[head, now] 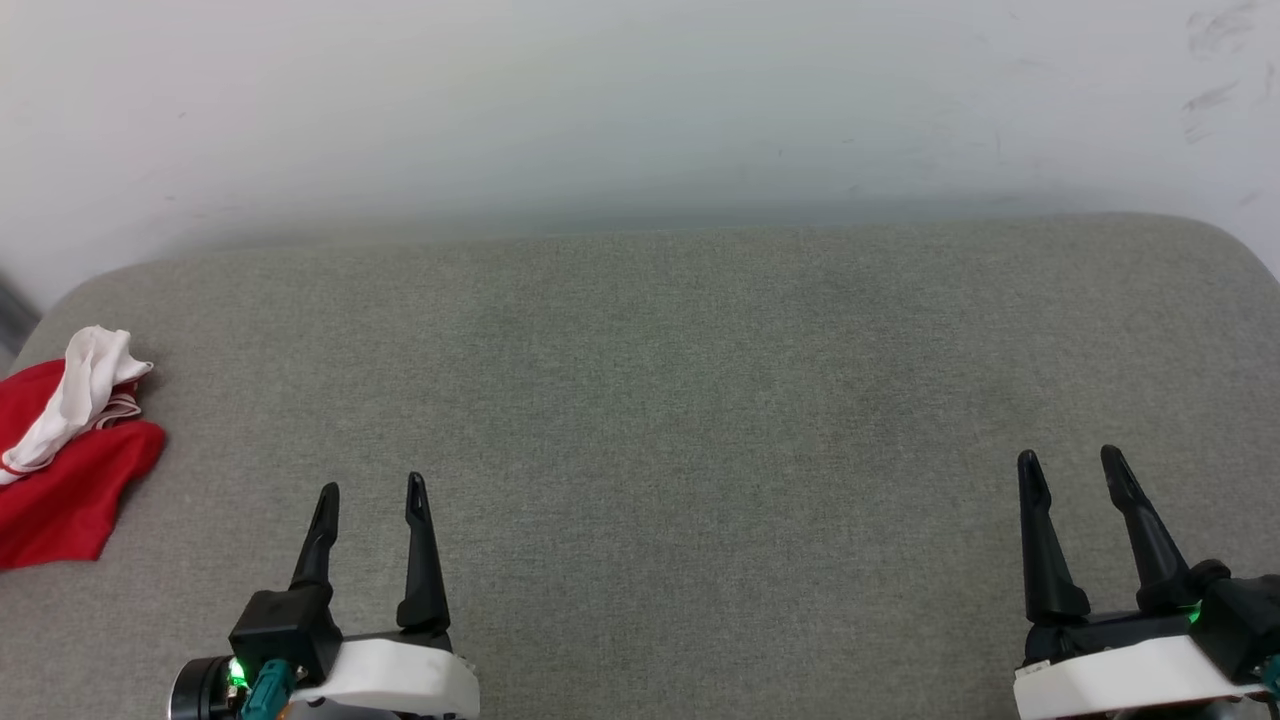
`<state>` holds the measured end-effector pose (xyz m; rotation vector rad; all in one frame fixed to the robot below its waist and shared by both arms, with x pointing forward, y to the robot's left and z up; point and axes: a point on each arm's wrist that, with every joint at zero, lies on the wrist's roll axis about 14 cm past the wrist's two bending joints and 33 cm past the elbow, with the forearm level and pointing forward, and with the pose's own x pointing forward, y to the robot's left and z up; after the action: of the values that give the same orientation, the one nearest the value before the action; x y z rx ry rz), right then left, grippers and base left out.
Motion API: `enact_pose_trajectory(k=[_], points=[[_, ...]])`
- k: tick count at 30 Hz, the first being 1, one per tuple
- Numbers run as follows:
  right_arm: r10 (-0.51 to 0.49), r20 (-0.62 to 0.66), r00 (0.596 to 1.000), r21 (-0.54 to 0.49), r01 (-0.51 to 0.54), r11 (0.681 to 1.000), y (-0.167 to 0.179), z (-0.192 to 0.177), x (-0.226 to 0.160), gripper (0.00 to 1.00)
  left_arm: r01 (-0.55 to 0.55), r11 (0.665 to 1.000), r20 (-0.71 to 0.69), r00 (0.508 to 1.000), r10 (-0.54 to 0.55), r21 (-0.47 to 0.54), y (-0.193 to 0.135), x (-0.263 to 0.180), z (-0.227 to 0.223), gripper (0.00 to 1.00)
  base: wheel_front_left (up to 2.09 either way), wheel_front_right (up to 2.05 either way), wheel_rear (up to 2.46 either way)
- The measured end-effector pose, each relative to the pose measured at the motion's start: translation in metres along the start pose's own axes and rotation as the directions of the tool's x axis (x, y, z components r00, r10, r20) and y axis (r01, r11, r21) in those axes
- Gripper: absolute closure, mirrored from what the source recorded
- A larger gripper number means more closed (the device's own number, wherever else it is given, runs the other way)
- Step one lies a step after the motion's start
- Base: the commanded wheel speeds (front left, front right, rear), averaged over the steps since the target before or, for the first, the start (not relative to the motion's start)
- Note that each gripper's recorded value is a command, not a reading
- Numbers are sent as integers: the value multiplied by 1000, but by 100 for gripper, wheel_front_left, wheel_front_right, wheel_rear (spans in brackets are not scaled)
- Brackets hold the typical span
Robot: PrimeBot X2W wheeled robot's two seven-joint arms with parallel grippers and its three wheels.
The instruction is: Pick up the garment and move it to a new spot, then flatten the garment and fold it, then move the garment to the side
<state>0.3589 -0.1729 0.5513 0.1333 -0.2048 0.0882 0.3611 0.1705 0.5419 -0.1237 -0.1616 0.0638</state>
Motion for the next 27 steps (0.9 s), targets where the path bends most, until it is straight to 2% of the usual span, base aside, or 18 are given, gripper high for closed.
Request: enact_pose_trajectory(k=[21, 27], points=[[12, 20, 1000, -39, -12, 999, 3, 2, -6, 0, 26, 993, 32, 999, -30, 113, -1, -3, 1, 0, 0, 0, 0], [7, 14, 1000, -17, -7, 1000, 2, -1, -7, 0, 24, 993, 28, 999, -28, 116, 1, -3, -1, 0, 0, 0, 0]])
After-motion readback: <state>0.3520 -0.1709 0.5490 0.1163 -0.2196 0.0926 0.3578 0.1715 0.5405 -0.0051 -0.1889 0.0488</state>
